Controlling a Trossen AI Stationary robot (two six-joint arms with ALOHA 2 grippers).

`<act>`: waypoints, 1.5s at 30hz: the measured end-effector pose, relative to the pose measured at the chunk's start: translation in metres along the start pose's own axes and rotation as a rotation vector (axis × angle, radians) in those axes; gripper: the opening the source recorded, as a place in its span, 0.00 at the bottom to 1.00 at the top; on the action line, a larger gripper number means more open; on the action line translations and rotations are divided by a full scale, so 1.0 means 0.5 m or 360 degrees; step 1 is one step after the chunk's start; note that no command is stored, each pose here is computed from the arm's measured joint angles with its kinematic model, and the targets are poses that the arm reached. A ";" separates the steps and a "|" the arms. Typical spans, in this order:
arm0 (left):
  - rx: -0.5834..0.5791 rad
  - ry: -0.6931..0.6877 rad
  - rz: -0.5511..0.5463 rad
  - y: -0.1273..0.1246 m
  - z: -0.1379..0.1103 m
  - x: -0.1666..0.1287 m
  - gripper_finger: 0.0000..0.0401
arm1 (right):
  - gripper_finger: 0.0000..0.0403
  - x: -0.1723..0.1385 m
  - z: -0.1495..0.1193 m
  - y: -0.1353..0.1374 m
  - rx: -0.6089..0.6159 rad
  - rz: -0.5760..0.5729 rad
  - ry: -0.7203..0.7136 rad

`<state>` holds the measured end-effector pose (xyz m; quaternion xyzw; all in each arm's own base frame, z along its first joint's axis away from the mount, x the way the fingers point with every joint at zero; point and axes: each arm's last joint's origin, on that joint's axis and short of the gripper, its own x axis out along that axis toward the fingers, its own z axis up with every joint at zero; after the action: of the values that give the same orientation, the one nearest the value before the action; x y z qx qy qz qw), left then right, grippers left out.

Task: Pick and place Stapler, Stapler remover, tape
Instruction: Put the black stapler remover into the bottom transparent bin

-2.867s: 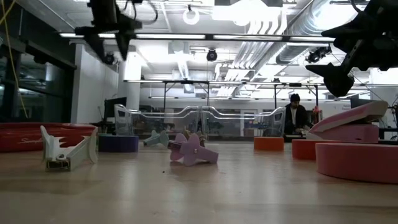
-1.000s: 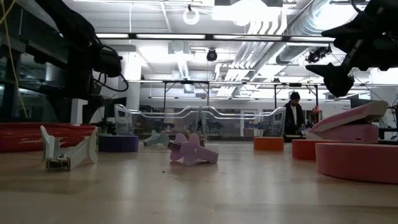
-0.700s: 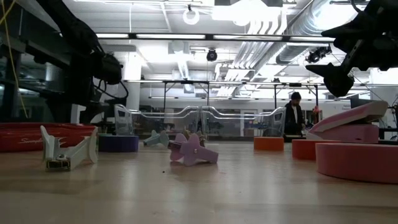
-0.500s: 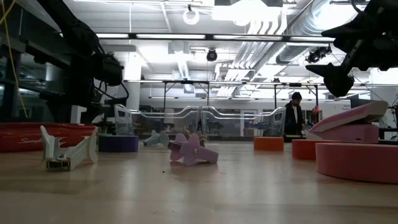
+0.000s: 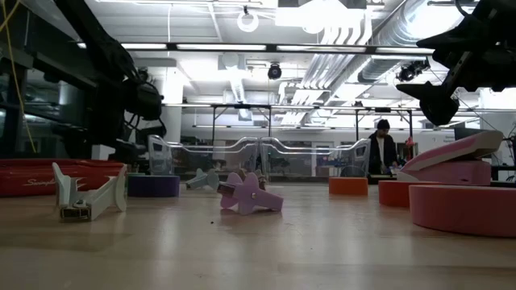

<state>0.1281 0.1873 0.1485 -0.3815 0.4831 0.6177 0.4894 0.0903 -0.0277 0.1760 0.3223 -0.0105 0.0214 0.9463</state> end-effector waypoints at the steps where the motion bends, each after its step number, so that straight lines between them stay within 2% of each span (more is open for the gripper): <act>1: 0.0001 0.0003 0.0005 -0.001 0.000 0.002 0.83 | 0.84 0.000 0.000 0.000 0.0000 0.0000 0.0000; 7: -0.0007 0.0021 0.0011 -0.005 0.001 0.009 0.77 | 0.84 0.000 0.000 0.000 0.0000 0.0000 0.0001; 20: -0.0047 0.0027 -0.0063 -0.011 0.004 0.011 0.41 | 0.84 0.000 0.000 0.000 0.0000 -0.0001 0.0000; 27: -0.0044 0.0043 -0.0080 -0.012 0.003 0.011 0.27 | 0.84 0.000 0.000 0.000 0.0000 0.0000 0.0000; 31: -0.0038 0.0049 -0.0078 -0.011 0.002 0.011 0.23 | 0.84 0.000 0.000 0.000 0.0000 -0.0001 0.0000; 45: -0.0035 0.0078 -0.0114 -0.002 -0.004 -0.001 0.21 | 0.84 0.000 0.000 0.000 0.0000 -0.0001 0.0000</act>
<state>0.1293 0.1851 0.1481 -0.4189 0.4742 0.5955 0.4950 0.0903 -0.0277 0.1760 0.3224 -0.0103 0.0212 0.9463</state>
